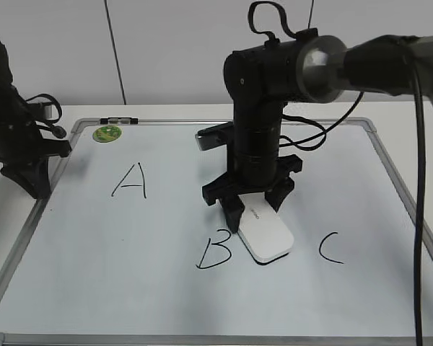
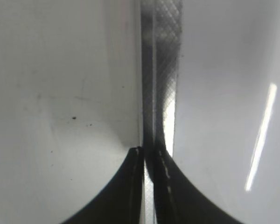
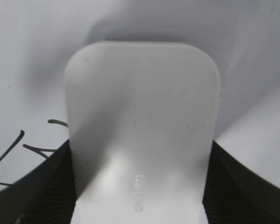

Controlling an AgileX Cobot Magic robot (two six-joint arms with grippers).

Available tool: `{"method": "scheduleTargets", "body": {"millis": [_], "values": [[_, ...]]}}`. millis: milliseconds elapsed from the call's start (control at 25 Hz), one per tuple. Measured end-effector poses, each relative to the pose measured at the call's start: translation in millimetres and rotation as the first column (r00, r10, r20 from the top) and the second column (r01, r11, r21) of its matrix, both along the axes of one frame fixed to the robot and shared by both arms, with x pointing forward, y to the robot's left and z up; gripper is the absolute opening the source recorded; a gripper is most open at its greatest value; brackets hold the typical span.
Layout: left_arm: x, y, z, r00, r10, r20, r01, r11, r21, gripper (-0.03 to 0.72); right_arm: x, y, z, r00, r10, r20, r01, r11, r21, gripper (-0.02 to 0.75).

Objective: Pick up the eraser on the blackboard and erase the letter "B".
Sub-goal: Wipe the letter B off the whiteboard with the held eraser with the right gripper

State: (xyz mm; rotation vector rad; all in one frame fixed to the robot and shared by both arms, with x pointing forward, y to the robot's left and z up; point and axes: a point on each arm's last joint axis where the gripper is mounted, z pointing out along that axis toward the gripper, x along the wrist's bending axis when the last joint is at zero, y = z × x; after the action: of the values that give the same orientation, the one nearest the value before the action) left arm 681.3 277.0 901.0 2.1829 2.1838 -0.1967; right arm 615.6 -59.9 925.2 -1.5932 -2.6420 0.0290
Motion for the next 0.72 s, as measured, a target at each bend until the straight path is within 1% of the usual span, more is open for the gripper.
{"method": "scheduleTargets", "body": {"millis": [120, 360, 720], "values": [[0.0, 0.0, 0.0, 1.0, 0.0, 0.0, 0.0, 1.0, 0.0, 0.044, -3.6, 6.0, 0.0, 1.0, 0.027, 0.01, -0.027, 1.0, -0.015, 0.512], [0.0, -0.2, 0.0, 1.0, 0.001, 0.0, -0.001, 1.0, -0.002, 0.043, -17.8, 26.8, -0.5, 0.997, 0.081, 0.009, -0.081, 0.997, -0.011, 0.512], [0.0, -0.2, 0.0, 1.0, 0.001, 0.0, -0.001, 1.0, -0.002, 0.043, -42.8, 58.3, -1.2, 0.989, 0.147, -0.009, -0.147, 0.989, 0.021, 0.511]]}}
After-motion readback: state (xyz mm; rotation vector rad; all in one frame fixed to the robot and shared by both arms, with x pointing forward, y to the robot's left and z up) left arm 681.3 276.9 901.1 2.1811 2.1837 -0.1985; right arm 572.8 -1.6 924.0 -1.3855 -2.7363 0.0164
